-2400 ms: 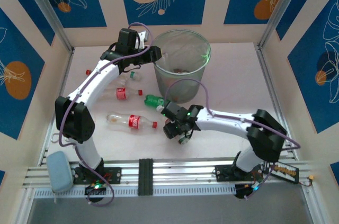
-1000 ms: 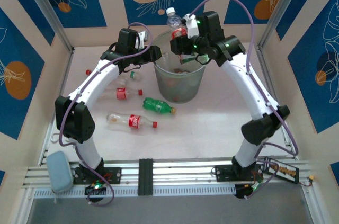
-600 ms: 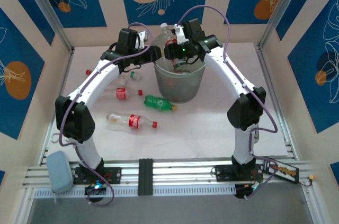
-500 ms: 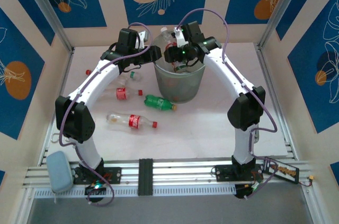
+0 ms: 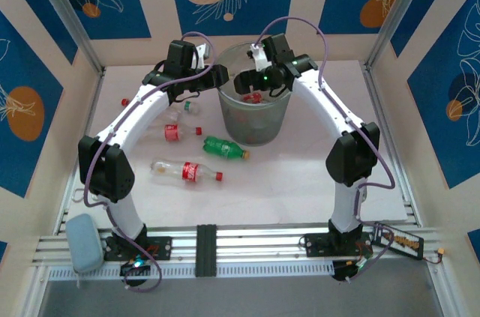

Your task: Put the plastic bottles in the bin

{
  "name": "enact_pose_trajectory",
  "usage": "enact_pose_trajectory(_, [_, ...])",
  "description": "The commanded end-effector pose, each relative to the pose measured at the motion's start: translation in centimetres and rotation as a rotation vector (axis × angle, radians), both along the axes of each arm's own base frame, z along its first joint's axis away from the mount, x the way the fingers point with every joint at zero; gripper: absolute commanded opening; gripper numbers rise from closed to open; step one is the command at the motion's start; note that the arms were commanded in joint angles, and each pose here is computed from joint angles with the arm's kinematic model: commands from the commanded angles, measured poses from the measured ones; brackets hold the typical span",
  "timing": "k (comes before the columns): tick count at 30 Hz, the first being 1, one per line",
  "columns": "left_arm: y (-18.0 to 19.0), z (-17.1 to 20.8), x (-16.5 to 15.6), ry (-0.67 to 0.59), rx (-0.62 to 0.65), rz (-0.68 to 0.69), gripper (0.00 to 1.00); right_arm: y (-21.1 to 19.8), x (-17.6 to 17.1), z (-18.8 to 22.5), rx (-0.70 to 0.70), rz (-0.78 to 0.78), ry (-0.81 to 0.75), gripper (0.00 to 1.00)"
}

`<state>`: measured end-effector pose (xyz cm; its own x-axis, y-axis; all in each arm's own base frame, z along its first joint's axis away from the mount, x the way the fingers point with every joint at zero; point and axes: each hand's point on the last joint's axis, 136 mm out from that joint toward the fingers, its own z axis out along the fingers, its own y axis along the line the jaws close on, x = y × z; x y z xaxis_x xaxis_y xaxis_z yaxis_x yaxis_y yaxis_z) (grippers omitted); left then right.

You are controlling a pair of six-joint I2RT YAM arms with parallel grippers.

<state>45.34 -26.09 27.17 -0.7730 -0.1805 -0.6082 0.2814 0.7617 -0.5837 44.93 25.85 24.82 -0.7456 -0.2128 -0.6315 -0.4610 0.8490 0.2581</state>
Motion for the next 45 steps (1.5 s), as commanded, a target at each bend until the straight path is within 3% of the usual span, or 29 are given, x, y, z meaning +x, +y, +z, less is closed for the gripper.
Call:
enact_pose_trajectory(1, [-1.1, -0.8, -0.6, 0.022, 0.0, -0.029, 0.55, 0.0, -0.2, 2.9, 0.029, 0.017, -0.039, 0.86])
enact_pose_trajectory(6, [-1.1, -1.0, -0.6, 0.025, 0.001, -0.029, 0.55, 1.0, 0.5, 0.9, 0.028, 0.012, 0.008, 0.71])
enact_pose_trajectory(15, [-1.2, -1.3, -0.7, 0.034, -0.003, -0.036, 0.55, 0.9, 1.1, -2.7, 0.002, -0.009, 0.072, 0.66])
enact_pose_trajectory(21, [-1.0, -0.1, -0.7, 0.007, 0.016, -0.044, 0.56, 0.8, 0.4, 1.7, 0.04, 0.003, -0.003, 0.67])
enact_pose_trajectory(27, [-0.5, 2.5, -1.0, -0.049, 0.033, -0.048, 0.75, 0.9, -1.9, 7.3, 0.123, 0.041, -0.079, 0.74])
enact_pose_trajectory(35, [1.1, 6.2, -2.2, -0.133, 0.072, -0.036, 0.99, 0.5, -5.2, 11.6, 0.149, 0.084, -0.15, 0.82])
enact_pose_trajectory(45, [7.2, 9.2, -7.2, -0.161, 0.223, 0.026, 1.0, 1.9, -10.8, 13.7, 0.096, 0.182, -0.247, 0.85])
